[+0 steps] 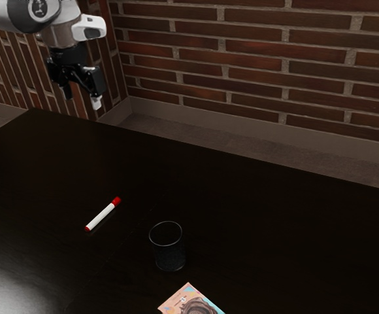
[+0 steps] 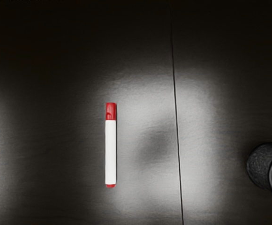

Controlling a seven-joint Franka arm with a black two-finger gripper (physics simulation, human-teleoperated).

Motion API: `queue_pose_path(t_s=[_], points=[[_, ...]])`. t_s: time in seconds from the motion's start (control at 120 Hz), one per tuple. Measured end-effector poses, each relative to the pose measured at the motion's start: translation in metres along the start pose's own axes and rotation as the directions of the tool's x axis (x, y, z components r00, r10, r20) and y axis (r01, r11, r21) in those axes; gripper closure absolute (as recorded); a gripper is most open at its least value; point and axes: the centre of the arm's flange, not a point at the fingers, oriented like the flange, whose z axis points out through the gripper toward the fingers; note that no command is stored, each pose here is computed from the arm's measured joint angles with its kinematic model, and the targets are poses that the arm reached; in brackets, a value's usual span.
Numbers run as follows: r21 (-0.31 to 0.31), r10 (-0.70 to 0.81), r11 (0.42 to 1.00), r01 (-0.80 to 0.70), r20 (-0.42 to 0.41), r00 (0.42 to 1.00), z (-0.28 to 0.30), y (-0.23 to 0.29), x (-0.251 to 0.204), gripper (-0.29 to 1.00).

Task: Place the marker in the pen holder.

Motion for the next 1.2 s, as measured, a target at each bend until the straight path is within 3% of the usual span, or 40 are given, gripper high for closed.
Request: queue_pose_path(t_s=[0.1, 0.192, 0.258, 0.325, 0.392, 0.517, 0.633, 0.767, 1.2], points=[[0.0, 0.011, 1.0, -0.011, 0.013, 1.0, 0.017, 0.002, 0.003, 0.0], [-0.025, 0.029, 0.999, -0.026, 0.141, 0.99, 0.116, 0.011, 0.003, 0.02], [-0.02, 0.011, 1.0, -0.007, 0.219, 0.976, 0.19, 0.003, 0.003, 0.17], [-0.004, -0.086, 0.996, 0.09, 0.243, 0.966, 0.234, -0.052, -0.007, 0.33], [0.015, -0.133, 0.991, 0.134, 0.241, 0.961, 0.266, -0.082, -0.009, 0.42], [0.036, -0.131, 0.991, 0.126, 0.215, 0.968, 0.304, -0.09, -0.004, 0.52], [-0.004, -0.159, 0.987, 0.161, 0.165, 0.973, 0.322, -0.085, 0.016, 0.56], [-0.038, -0.179, 0.982, 0.185, 0.128, 0.976, 0.336, -0.066, 0.043, 0.59], [-0.013, -0.211, 0.977, 0.215, 0.13, 0.969, 0.382, -0.06, 0.057, 0.58]])
